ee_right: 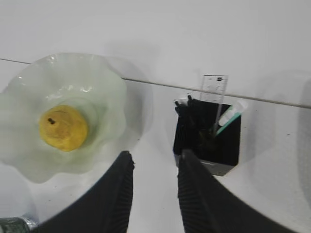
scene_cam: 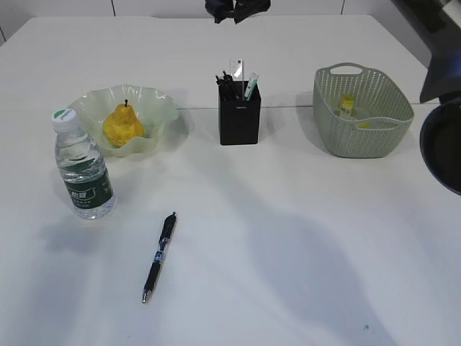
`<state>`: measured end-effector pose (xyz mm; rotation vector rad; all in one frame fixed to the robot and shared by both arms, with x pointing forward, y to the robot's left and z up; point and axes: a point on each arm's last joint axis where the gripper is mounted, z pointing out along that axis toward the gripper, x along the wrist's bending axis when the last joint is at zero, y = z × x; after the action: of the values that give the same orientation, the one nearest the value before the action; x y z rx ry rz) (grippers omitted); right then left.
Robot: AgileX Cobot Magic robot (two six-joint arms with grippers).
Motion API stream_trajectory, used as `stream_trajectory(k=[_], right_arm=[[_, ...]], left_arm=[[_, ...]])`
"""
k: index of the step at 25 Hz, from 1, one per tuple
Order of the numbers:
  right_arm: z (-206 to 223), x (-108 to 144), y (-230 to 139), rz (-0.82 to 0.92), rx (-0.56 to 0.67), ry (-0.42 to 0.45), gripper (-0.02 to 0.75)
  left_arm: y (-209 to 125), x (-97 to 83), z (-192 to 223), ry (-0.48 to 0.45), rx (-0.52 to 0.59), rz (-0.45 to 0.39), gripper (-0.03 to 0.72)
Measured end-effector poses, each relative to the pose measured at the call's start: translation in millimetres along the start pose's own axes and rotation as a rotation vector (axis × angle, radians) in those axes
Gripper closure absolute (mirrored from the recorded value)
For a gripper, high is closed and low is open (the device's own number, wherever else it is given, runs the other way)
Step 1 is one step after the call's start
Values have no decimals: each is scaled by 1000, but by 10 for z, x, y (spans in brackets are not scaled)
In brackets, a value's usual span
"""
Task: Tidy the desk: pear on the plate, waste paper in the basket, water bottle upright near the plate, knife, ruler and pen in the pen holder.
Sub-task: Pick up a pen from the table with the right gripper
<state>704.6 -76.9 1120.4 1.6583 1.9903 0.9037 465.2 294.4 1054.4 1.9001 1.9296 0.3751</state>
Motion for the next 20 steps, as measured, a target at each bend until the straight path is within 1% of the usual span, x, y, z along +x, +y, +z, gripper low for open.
stream_trajectory(k=[4, 7, 12, 20], right_arm=[[-14, 19, -1, 28, 5, 22, 496], [-19, 14, -28, 29, 31, 17, 496], [-12, -10, -223, 30, 169, 6, 496], [-20, -108, -786, 13, 421, -47, 496]], left_arm=[[-7, 0, 0, 0, 8, 0, 223], [-7, 0, 0, 0, 8, 0, 223], [-7, 0, 0, 0, 8, 0, 223], [-7, 0, 0, 0, 8, 0, 223]])
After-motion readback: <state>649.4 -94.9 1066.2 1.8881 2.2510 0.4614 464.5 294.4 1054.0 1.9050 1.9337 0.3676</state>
